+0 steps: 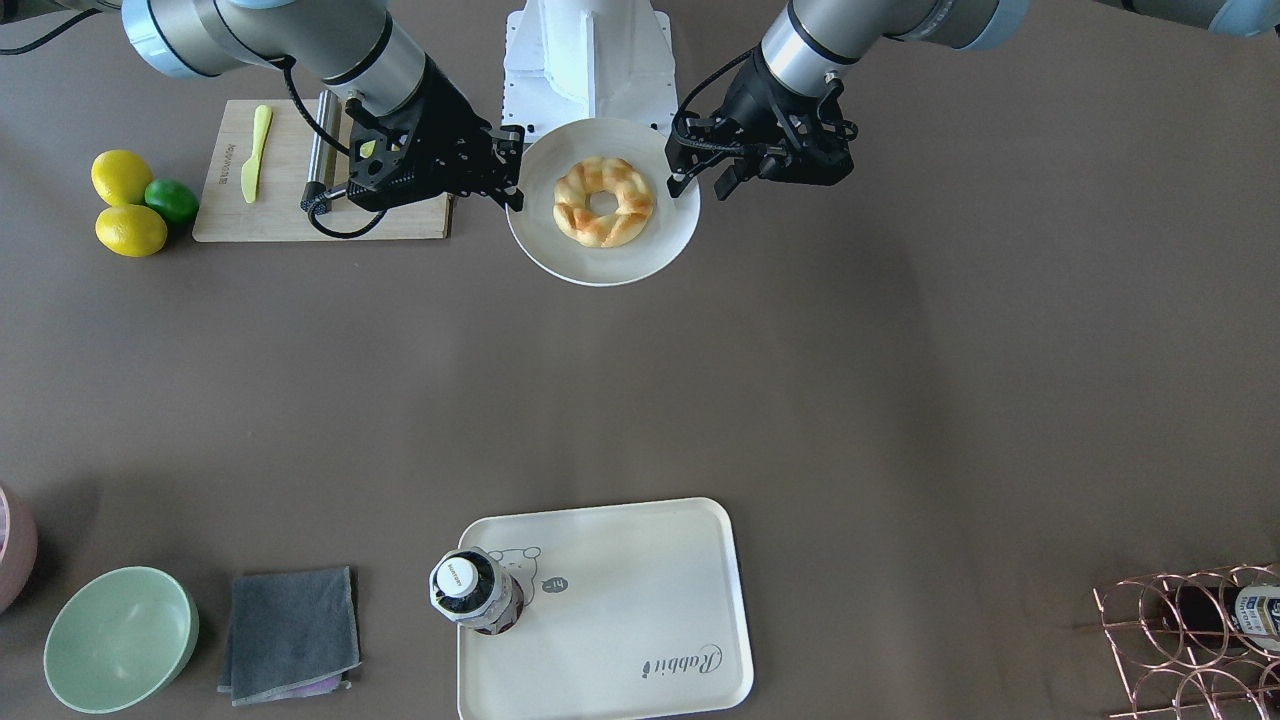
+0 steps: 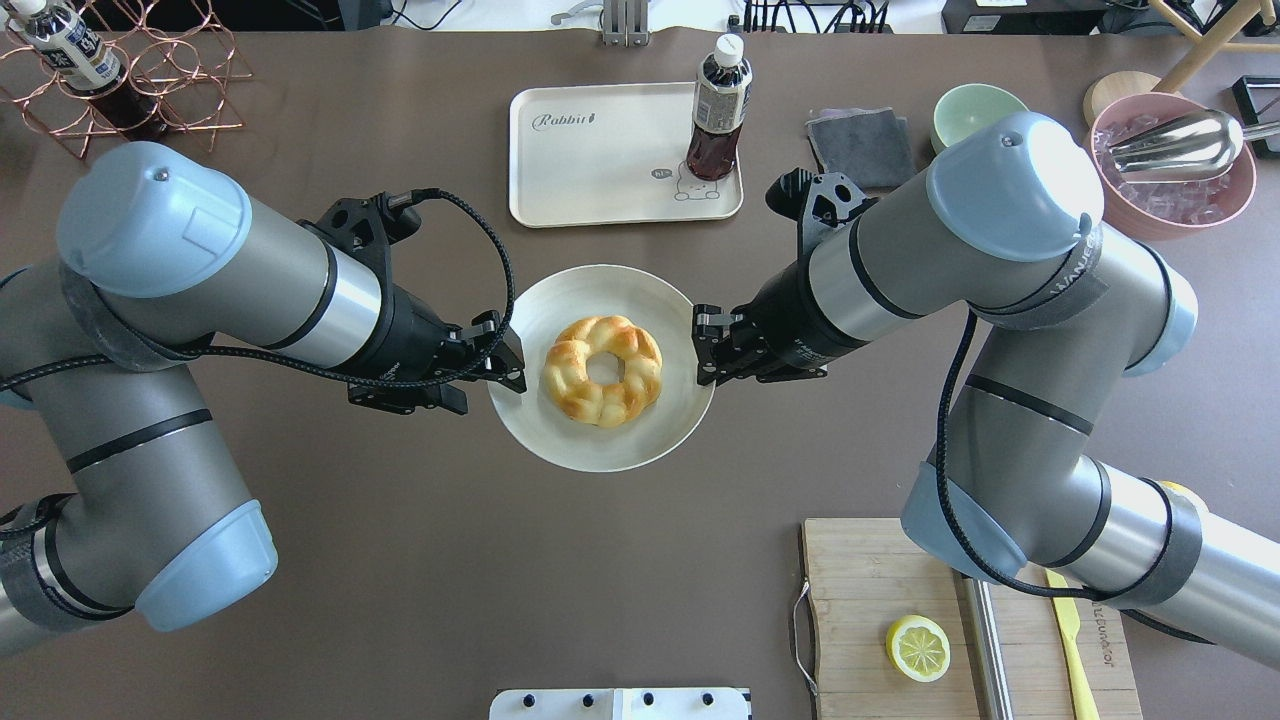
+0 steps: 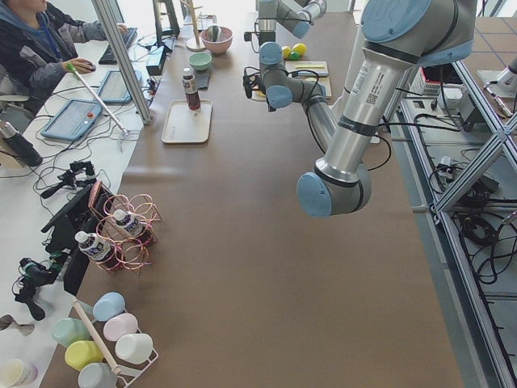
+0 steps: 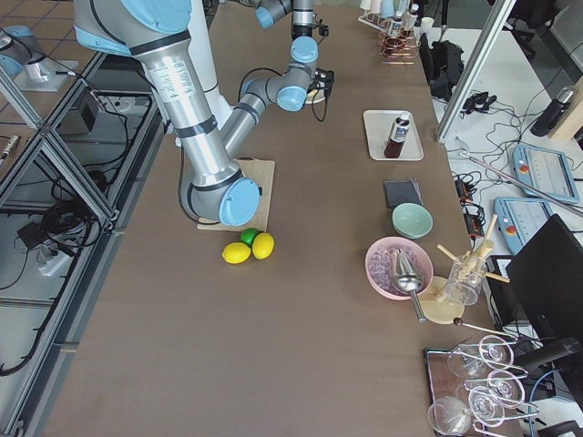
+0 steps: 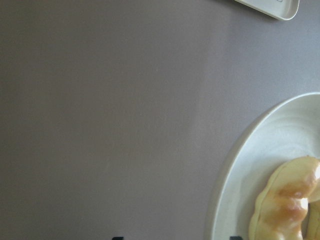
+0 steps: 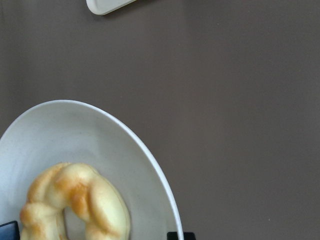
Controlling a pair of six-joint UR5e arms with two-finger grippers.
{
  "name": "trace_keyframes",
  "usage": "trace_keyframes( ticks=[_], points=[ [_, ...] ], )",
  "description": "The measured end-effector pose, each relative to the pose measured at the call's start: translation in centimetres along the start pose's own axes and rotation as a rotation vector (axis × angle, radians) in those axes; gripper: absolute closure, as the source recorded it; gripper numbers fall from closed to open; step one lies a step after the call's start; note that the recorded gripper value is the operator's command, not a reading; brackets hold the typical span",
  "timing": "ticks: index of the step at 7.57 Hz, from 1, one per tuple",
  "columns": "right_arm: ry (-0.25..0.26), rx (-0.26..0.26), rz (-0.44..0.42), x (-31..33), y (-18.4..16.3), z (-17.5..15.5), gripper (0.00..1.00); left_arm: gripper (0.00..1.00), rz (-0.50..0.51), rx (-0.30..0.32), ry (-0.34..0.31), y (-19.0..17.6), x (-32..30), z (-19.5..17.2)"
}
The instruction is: Place donut on tray
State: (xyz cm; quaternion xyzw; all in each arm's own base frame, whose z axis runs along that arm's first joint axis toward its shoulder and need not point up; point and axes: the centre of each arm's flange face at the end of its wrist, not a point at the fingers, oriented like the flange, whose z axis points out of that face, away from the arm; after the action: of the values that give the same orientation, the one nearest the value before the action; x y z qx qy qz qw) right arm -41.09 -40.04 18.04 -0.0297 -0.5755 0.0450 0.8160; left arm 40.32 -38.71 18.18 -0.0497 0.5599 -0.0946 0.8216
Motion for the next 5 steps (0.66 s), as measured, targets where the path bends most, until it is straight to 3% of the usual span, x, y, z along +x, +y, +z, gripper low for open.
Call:
trace_keyframes(
  ticks=[2,3,4,5],
  points=[
    [-0.001,0.0,-0.007,-0.3,0.6,0.3,1.0,1.0,-0.002,-0.003,0.002,0.1,0.0,0.0],
    [-0.003,-0.002,-0.011,-0.5,0.9,0.3,0.79,1.0,-0.001,-0.004,0.003,0.1,0.0,-0.1],
    [-0.006,-0.004,-0.014,-0.6,1.2,0.2,0.01,1.0,-0.001,-0.001,0.003,0.1,0.0,-0.1],
    [-0.01,-0.006,-0.018,-0.7,1.4,0.1,0.0,1.0,-0.001,0.002,0.003,0.0,0.0,-0.2]
  ],
)
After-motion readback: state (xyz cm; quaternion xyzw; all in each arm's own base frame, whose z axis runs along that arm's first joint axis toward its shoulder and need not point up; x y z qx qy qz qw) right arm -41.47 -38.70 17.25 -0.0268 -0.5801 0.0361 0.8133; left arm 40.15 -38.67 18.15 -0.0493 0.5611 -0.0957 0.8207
